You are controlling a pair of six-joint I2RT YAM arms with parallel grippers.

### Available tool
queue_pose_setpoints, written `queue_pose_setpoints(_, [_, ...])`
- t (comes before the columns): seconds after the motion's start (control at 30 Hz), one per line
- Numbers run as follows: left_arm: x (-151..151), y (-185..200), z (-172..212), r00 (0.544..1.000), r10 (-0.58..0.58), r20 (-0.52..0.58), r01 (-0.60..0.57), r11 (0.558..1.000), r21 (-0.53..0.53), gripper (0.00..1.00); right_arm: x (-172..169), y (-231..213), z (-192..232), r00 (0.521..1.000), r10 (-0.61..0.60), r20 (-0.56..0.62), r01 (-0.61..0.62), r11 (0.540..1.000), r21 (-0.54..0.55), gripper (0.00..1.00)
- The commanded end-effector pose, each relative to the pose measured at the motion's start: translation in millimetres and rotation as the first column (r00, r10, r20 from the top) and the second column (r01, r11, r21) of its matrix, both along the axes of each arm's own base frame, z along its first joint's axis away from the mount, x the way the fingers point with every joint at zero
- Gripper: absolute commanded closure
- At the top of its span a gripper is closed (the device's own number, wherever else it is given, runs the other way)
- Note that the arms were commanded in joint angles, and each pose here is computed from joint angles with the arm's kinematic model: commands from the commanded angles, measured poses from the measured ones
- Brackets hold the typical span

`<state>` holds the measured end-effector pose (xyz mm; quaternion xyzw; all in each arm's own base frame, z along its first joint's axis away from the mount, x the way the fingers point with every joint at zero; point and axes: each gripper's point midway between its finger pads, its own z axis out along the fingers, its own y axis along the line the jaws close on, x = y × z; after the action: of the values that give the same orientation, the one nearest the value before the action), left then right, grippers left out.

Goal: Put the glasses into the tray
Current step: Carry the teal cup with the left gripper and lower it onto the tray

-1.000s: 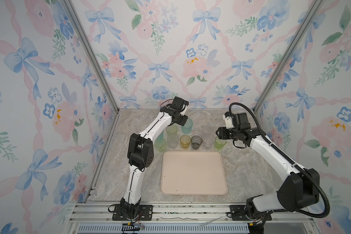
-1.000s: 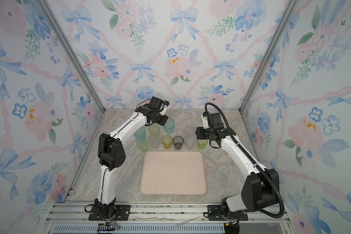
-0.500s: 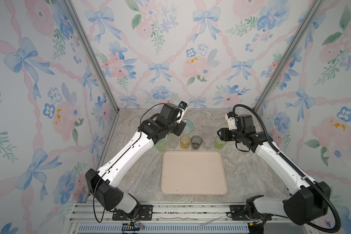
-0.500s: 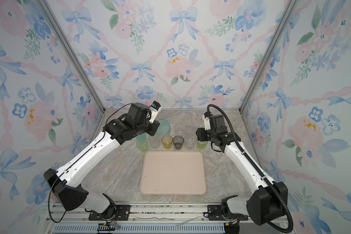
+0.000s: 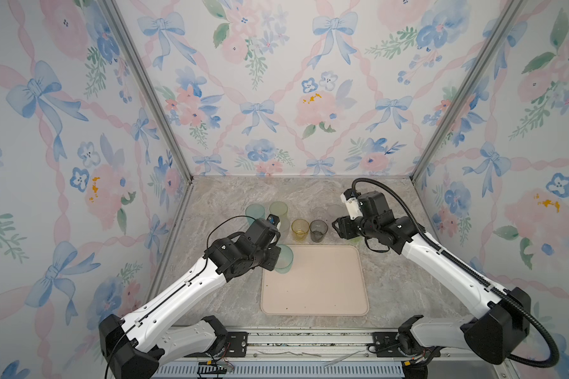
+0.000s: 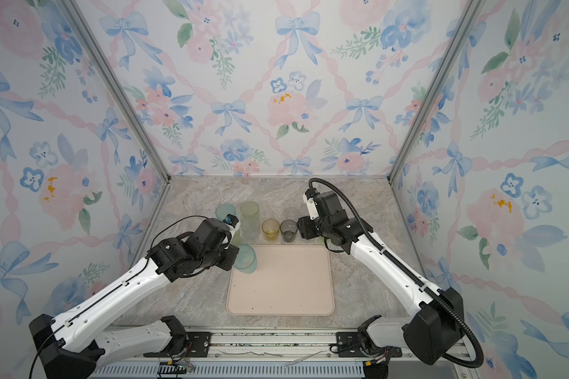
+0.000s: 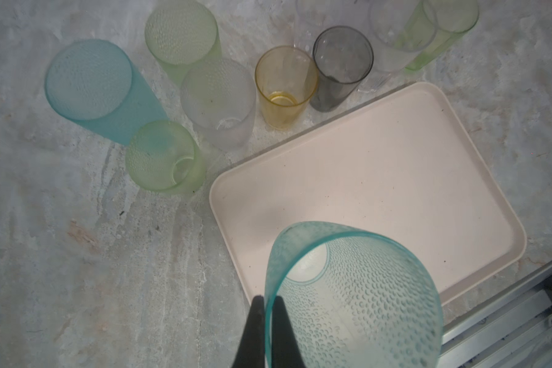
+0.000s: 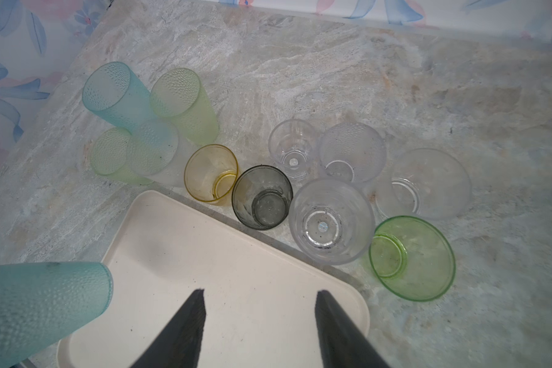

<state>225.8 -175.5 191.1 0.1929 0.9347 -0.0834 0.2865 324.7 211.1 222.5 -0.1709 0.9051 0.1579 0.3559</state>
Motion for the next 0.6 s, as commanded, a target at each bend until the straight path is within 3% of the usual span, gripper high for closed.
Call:
queue_pose_setpoints(0.0, [-18, 1, -24, 0.995, 0.027, -0.097, -0.029, 0.999, -0.017, 0.97, -2, 9, 3, 1.0, 0.003, -0.008, -0.003, 1.0, -0.019, 0.41])
queue_pose_setpoints(0.3, [-39, 1, -39, 0.986, 0.046, -0.162, -0.054, 0.997, -0.049, 0.96, -4, 31, -7, 0.998, 0.049, -0.027, -0.05, 0.998, -0.032, 0.41])
queue_pose_setpoints(0.57, [-48, 8, -49, 0.977, 0.083, -0.195, -0.086, 0.996, -0.008, 0.96, -3, 37, -15, 0.997, 0.069, -0.04, -0.071, 0.996, -0.049, 0.41])
